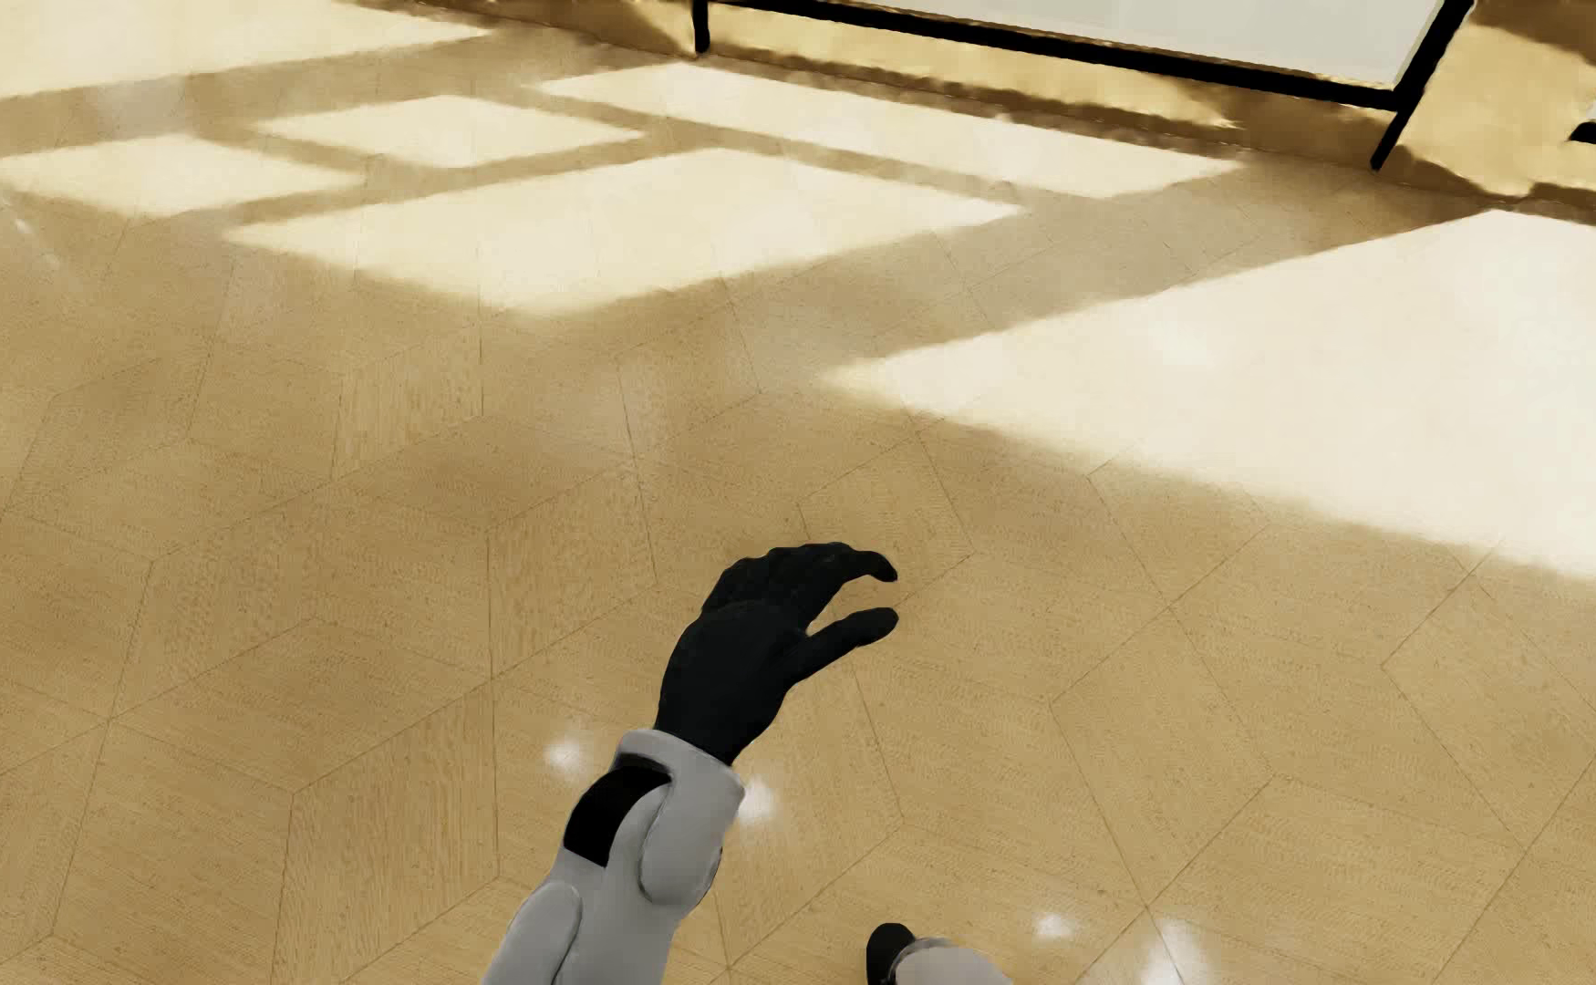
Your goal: Head to the sofa
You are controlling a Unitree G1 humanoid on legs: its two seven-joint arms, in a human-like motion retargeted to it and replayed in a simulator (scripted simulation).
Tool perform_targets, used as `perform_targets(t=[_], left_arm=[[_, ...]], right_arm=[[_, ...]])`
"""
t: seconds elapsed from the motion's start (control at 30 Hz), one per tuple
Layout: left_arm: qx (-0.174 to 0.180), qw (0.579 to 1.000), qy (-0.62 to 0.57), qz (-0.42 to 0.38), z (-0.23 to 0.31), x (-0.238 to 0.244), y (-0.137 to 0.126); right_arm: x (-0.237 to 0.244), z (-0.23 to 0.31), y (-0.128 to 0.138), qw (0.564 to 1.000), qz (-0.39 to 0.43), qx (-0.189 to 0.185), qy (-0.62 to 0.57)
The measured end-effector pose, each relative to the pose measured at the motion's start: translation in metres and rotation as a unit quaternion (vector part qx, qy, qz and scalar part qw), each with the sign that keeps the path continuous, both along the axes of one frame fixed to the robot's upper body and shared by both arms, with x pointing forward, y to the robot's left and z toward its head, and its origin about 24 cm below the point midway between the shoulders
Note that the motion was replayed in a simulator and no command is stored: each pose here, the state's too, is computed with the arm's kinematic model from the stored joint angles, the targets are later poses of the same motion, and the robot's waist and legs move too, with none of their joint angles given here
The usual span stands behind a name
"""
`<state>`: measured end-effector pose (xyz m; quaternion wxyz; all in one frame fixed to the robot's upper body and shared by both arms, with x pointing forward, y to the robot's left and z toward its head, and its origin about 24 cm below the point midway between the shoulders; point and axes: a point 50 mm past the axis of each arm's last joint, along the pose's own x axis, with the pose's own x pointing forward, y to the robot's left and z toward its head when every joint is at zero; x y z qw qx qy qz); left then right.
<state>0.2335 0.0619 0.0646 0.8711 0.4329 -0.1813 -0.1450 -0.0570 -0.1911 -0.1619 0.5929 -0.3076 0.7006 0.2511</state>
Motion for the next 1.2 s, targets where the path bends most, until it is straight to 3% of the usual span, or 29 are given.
perform_targets(t=[0.03,0.07,0.1,0.13,0.17,0.2,0.23,0.3,0.33,0.37,0.4,0.43,0.47,0.53,0.6,0.63,0.7,0.77,0.8,0.83,0.93,1.0,1.07,1.13,1.2], left_arm=[[-0.043,0.998,0.044,0.018,-0.012,-0.006,0.008],[-0.036,0.993,0.097,0.062,-0.033,-0.01,0.022],[0.016,0.979,0.164,0.123,-0.063,-0.017,0.041],[0.112,0.952,0.221,0.178,-0.093,-0.03,0.061],[0.21,0.913,0.274,0.216,-0.123,-0.047,0.077],[0.261,0.871,0.338,0.244,-0.151,-0.068,0.091],[0.267,0.821,0.422,0.278,-0.176,-0.092,0.109],[0.208,0.671,0.613,0.361,-0.212,-0.151,0.151],[0.255,0.613,0.668,0.337,-0.217,-0.173,0.169],[0.356,0.591,0.673,0.266,-0.216,-0.18,0.181],[0.453,0.596,0.636,0.186,-0.213,-0.176,0.19],[0.496,0.617,0.595,0.14,-0.21,-0.169,0.195],[0.484,0.644,0.574,0.145,-0.206,-0.164,0.202],[0.384,0.671,0.593,0.225,-0.203,-0.161,0.209],[0.325,0.685,0.59,0.279,-0.203,-0.146,0.2],[0.322,0.701,0.57,0.281,-0.203,-0.135,0.19],[0.328,0.756,0.504,0.26,-0.2,-0.103,0.158],[0.354,0.828,0.377,0.219,-0.183,-0.06,0.124],[0.357,0.86,0.299,0.208,-0.169,-0.038,0.109],[0.335,0.887,0.242,0.207,-0.154,-0.018,0.098],[0.256,0.928,0.167,0.214,-0.11,0.023,0.085],[0.222,0.932,0.196,0.208,-0.098,0.031,0.091],[0.215,0.918,0.257,0.211,-0.106,0.022,0.105],[0.252,0.876,0.333,0.242,-0.13,0.003,0.129],[0.279,0.814,0.406,0.306,-0.157,-0.032,0.155]], right_arm=[[0.003,-0.001,0.004,0.998,0.07,0.001,0.004],[0.015,-0.004,0.008,0.989,0.149,0.008,0.008],[0.036,-0.006,0.007,0.976,0.216,0.006,0.0],[0.062,-0.007,0.003,0.968,0.248,-0.005,-0.021],[0.091,-0.004,-0.005,0.967,0.245,-0.033,-0.062],[0.121,0.004,-0.017,0.966,0.218,-0.065,-0.124],[0.15,0.015,-0.03,0.962,0.166,-0.09,-0.198],[0.197,0.045,-0.064,0.927,0.059,-0.141,-0.342],[0.212,0.06,-0.081,0.903,0.007,-0.168,-0.396],[0.224,0.075,-0.1,0.88,-0.034,-0.197,-0.43],[0.226,0.087,-0.119,0.86,-0.077,-0.229,-0.449],[0.222,0.099,-0.138,0.836,-0.123,-0.261,-0.467],[0.214,0.105,-0.147,0.809,-0.172,-0.285,-0.484],[0.195,0.107,-0.159,0.767,-0.263,-0.313,-0.495],[0.178,0.092,-0.154,0.777,-0.301,-0.308,-0.459],[0.171,0.081,-0.145,0.805,-0.288,-0.291,-0.429],[0.164,0.053,-0.106,0.883,-0.213,-0.212,-0.36],[0.169,0.042,-0.065,0.929,-0.018,-0.139,-0.342],[0.173,0.042,-0.046,0.928,0.061,-0.124,-0.346],[0.178,0.043,-0.027,0.924,0.085,-0.103,-0.359],[0.194,0.053,0.005,0.911,0.027,-0.031,-0.409],[0.206,0.06,0.01,0.901,0.085,-0.018,-0.425],[0.211,0.061,0.003,0.897,0.149,-0.038,-0.416],[0.201,0.049,-0.011,0.919,0.113,-0.061,-0.372],[0.17,0.028,-0.031,0.955,0.021,-0.096,-0.28]])
